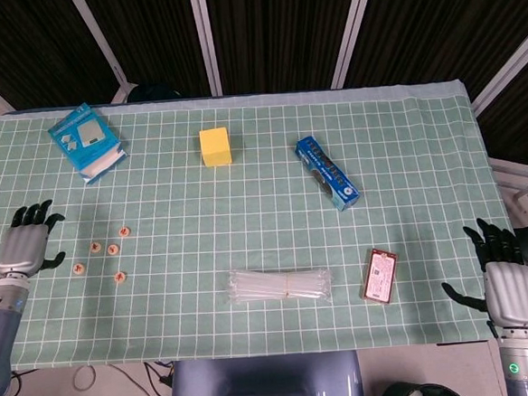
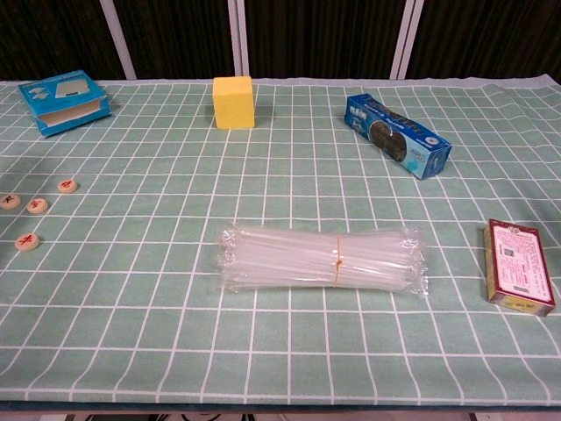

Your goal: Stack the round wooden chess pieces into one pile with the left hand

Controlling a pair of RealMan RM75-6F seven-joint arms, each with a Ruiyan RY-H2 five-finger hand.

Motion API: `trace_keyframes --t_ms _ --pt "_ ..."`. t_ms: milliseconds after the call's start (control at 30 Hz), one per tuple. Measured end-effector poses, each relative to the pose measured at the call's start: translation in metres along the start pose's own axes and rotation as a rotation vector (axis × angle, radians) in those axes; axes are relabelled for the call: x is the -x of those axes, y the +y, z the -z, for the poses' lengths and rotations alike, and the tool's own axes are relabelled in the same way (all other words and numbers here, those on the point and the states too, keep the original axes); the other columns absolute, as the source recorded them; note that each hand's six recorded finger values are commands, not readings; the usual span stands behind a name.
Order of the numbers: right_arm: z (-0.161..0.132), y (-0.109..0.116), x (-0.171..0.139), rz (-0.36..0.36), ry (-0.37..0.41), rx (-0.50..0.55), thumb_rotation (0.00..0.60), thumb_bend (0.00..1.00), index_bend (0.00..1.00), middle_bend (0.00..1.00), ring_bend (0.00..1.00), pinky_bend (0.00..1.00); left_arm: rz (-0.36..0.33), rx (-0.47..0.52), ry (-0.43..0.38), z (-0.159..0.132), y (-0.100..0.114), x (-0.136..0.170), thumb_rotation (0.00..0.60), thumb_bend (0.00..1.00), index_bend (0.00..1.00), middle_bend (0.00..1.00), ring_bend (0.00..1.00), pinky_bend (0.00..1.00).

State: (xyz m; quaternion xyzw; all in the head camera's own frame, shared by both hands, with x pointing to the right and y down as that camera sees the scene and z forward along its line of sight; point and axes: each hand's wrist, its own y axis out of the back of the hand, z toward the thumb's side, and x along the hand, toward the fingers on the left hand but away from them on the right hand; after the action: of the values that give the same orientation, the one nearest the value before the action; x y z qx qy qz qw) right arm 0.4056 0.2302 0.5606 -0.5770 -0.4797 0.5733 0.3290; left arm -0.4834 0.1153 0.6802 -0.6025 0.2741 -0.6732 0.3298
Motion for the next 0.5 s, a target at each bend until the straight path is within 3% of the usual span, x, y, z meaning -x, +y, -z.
trace_keyframes --t_ms 500 --pt "0.003 0.001 0.002 0.003 -0.015 0.009 0.6 0.27 0.12 0.05 0.0 0.0 0.04 -0.043 -0.037 -0.032 -0.034 -0.021 0.6 0.28 0.41 0.0 0.0 0.0"
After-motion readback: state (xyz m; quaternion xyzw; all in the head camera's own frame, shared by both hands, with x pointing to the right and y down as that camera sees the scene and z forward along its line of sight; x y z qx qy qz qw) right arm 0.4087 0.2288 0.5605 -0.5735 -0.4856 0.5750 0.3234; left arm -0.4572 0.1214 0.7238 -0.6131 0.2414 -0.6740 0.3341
